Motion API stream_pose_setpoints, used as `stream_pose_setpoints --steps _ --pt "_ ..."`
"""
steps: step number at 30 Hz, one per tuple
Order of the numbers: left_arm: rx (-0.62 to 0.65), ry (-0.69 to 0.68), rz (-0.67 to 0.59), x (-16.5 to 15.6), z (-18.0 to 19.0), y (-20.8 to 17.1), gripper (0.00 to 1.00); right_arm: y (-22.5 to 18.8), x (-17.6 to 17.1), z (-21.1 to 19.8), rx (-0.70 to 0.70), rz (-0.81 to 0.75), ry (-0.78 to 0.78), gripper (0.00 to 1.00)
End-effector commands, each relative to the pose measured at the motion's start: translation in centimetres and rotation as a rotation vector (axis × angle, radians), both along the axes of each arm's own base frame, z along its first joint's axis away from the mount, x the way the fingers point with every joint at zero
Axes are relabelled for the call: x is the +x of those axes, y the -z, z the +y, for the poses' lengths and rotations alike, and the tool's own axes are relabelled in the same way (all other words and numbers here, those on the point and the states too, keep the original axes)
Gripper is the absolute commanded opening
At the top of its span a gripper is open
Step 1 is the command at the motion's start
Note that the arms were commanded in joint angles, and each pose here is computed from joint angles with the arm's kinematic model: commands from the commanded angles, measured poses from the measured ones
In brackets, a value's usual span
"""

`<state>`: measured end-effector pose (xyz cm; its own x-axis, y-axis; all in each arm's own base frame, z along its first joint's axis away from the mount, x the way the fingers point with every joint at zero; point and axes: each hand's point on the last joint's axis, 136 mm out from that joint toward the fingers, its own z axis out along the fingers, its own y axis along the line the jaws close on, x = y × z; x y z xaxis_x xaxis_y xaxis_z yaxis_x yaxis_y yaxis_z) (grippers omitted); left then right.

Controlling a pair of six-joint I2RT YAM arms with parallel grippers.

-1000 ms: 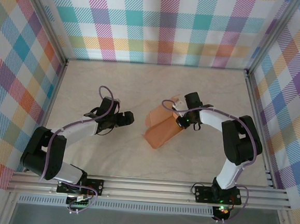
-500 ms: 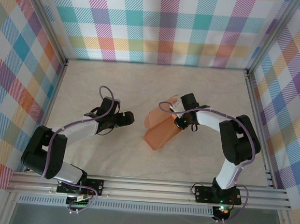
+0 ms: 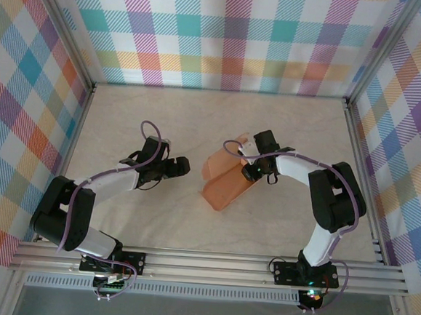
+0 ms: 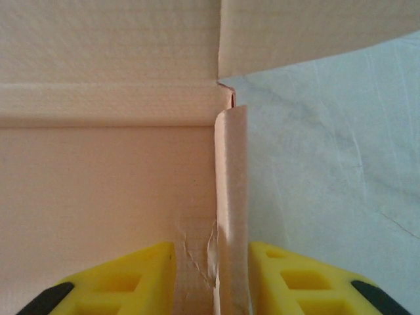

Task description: Fold the paper box

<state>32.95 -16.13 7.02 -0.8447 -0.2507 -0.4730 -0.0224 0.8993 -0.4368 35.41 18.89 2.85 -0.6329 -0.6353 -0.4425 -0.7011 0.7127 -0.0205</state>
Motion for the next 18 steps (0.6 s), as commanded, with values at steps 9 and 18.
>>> stream_pose_setpoints --steps 9,18 --pt "-0.003 0.051 -0.024 0.4 -1.2 -0.5 0.87 -2.4 0.0 1.7 0.085 -0.006 -0.022 0.30" --pt "0.005 0.066 -0.026 0.3 -1.6 -0.6 0.87 -3.1 -0.3 1.8 0.108 0.005 -0.012 0.27"
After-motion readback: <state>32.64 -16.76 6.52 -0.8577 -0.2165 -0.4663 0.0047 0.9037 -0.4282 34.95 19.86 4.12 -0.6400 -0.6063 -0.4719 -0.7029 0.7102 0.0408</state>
